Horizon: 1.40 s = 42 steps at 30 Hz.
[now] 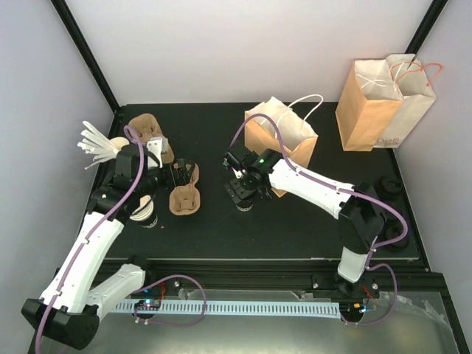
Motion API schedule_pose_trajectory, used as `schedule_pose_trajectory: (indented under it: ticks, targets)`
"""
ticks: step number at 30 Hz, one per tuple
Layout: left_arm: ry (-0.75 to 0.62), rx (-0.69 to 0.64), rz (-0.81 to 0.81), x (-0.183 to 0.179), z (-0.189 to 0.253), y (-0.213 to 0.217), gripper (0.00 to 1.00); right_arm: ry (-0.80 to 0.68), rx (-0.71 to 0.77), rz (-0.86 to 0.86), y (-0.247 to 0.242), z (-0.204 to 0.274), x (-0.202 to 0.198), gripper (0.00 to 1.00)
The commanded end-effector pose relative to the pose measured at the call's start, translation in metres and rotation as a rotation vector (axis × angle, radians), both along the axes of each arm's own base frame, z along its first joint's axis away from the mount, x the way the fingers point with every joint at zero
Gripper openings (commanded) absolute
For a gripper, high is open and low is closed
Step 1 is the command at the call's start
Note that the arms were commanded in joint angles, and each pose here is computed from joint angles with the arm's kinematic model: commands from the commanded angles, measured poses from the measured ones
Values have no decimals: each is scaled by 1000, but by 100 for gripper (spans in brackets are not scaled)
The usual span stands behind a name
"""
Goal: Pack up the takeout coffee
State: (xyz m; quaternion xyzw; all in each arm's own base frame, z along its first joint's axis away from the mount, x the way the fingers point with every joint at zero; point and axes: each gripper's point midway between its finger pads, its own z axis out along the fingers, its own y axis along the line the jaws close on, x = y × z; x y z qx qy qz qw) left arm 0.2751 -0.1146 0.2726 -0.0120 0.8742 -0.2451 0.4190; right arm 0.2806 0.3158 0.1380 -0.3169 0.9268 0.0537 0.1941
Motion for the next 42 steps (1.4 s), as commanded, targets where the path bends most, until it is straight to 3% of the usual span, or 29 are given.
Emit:
schedule_pose_trajectory:
  ticks: [1, 28, 35, 42]
  targets:
    - [-22, 30, 7, 0, 10, 5, 99, -30, -41, -17, -2, 3, 4, 91]
    - [-23, 13, -31, 0, 11, -2, 99, 0, -118, -23, -6, -10, 5, 79]
    - [-24, 21, -41, 0, 12, -2, 99, 11, -142, -27, -12, 6, 1, 77]
    - [-27, 13, -62, 4, 11, -7, 99, -9, -48, -8, -17, 45, -13, 77]
